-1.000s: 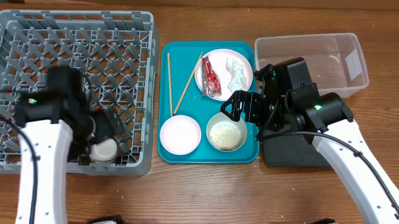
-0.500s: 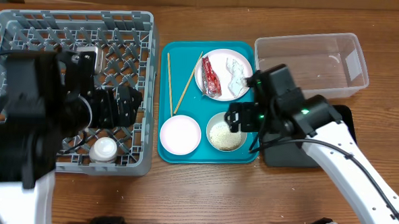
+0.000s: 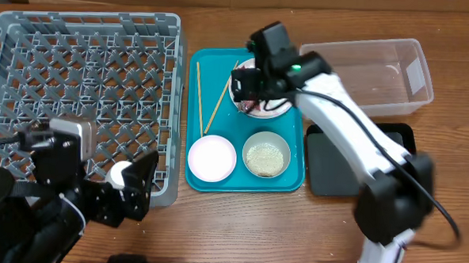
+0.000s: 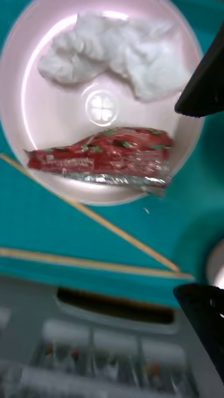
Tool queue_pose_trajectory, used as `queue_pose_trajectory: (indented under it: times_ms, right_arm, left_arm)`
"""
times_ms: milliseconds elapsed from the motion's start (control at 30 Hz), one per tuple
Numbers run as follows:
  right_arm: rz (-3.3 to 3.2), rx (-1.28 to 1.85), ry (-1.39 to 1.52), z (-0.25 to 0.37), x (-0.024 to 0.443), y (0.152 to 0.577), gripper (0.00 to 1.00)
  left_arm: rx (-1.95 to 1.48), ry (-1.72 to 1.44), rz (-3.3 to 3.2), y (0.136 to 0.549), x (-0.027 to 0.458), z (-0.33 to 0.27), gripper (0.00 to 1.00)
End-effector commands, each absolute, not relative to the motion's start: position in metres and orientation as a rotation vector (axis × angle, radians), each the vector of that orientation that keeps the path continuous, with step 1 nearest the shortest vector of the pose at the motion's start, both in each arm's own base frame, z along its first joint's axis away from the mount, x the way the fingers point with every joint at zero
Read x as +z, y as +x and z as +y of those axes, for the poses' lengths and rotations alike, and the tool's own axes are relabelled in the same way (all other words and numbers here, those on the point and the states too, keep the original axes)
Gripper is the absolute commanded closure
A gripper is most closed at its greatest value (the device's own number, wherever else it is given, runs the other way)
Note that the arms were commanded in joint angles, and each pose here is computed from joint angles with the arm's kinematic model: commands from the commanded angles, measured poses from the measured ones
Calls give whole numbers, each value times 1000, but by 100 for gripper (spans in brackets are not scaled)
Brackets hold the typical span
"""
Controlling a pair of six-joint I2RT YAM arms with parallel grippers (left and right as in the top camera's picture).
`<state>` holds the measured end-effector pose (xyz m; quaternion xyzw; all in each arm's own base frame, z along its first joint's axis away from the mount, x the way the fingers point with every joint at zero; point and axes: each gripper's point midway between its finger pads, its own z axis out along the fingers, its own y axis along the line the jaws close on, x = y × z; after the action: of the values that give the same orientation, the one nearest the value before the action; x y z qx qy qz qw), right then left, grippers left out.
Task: Sort waste into correct bins and load items into the dishwasher
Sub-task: 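Grasp the red snack wrapper on the white plate with the right gripper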
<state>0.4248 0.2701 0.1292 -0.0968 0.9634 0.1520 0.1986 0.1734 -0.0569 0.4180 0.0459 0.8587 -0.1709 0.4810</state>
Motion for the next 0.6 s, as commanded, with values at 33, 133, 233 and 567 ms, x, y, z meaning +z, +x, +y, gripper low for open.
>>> queue_pose_trajectory:
  times_ms: [33, 133, 233, 567]
  right_arm:
    - [2724, 323, -236, 266, 79, 449, 20]
    - [2746, 301, -226, 264, 55, 455, 28]
    - [2771, 287, -227, 263, 40, 454, 56]
    - [2743, 268, -179, 238, 98, 446, 96]
  left_arm:
    - [-431, 138, 2125, 169, 413, -60, 0]
    - [-430, 138, 2125, 169, 413, -60, 0]
    - [-430, 138, 2125, 169, 413, -60, 0]
    - [-431, 138, 2125, 169, 413, -60, 0]
